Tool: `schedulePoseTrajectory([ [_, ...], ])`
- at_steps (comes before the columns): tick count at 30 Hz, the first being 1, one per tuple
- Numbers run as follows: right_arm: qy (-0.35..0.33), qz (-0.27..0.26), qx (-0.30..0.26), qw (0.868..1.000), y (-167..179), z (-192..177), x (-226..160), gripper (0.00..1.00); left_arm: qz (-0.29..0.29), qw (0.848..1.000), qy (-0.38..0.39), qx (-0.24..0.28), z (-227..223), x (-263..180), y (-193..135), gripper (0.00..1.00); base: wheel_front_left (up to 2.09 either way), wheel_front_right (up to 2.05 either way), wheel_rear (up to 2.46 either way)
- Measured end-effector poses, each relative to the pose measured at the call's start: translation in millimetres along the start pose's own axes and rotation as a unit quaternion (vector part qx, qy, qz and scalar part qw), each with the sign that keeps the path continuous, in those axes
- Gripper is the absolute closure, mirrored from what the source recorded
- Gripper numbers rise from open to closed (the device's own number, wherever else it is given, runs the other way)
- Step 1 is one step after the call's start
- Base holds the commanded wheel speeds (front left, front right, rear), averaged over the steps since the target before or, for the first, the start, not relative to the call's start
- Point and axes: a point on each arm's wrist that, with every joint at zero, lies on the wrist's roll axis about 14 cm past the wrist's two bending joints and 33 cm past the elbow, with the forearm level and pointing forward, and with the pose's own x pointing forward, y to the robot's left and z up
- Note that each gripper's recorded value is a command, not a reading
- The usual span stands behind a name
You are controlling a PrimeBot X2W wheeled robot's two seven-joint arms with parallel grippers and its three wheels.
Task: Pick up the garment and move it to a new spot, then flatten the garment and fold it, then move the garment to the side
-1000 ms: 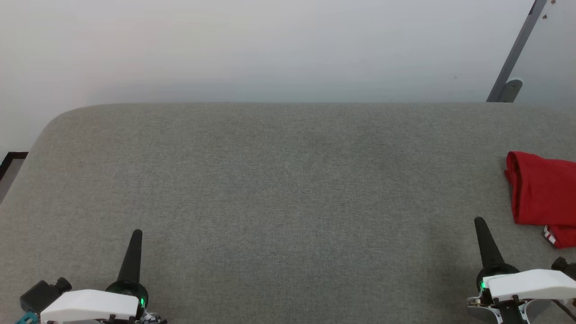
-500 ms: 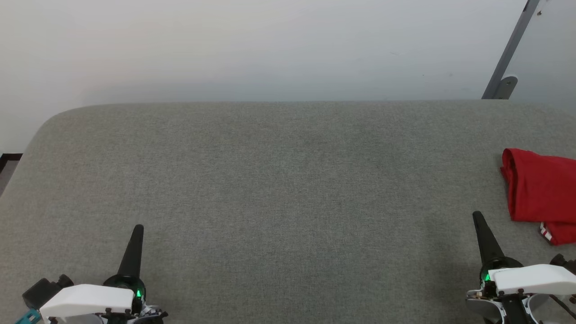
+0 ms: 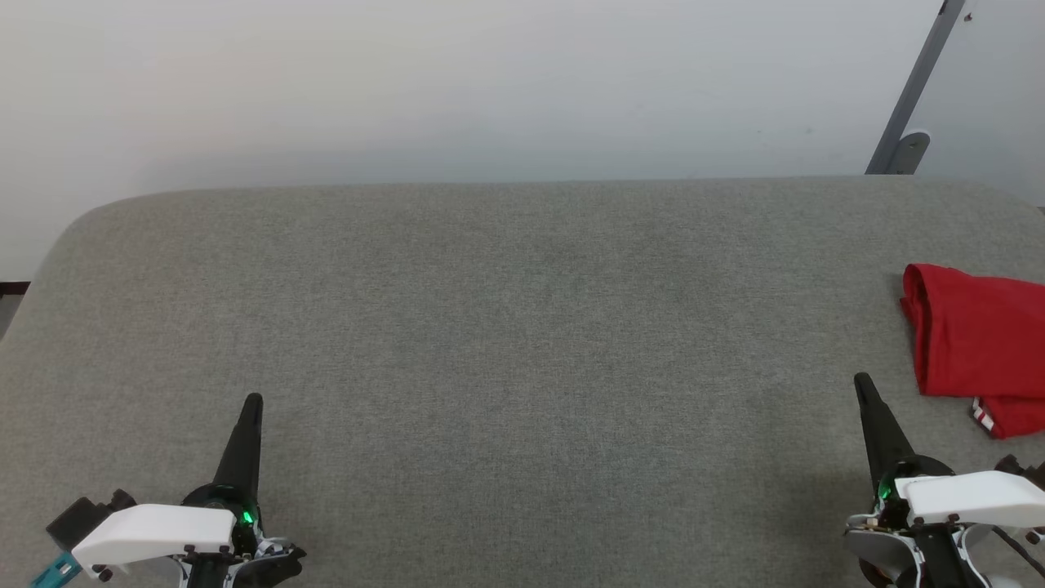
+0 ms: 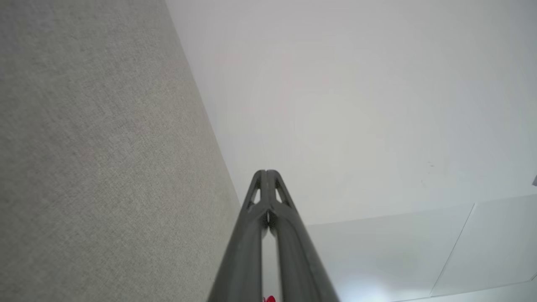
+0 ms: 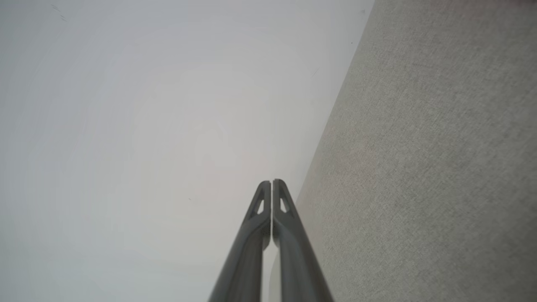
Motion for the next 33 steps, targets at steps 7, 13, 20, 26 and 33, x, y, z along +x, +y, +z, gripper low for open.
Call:
schedulePoseTrajectory([
  [7, -0.001, 0.005, 0.025, 1.000, 2.6, 1.5, 1.5, 1.00, -0.001, 1.000, 0.004, -0.021, -2.9, 3.5, -1.1, 1.00, 0.00, 0.00, 0.00],
  [13, -0.001, 0.009, 0.046, 0.999, 4.6, 2.9, 2.5, 1.00, -0.005, 0.999, 0.007, -0.044, -5.7, 7.2, -3.4, 1.00, 0.00, 0.00, 0.00],
  [20, -0.001, 0.010, 0.068, 0.998, 4.7, 3.8, 2.2, 1.00, -0.008, 0.998, 0.011, -0.063, -8.4, 11.2, -5.6, 1.00, 0.00, 0.00, 0.00],
  [26, -0.001, 0.013, 0.086, 0.996, 6.1, 5.2, 3.0, 1.00, -0.009, 0.996, 0.014, -0.083, -10.4, 13.8, -6.5, 1.00, 0.00, 0.00, 0.00],
  [33, -0.001, 0.016, 0.093, 0.996, 7.9, 5.5, 3.9, 1.00, -0.012, 0.996, 0.015, -0.089, -11.1, 15.3, -8.0, 1.00, 0.00, 0.00, 0.00],
])
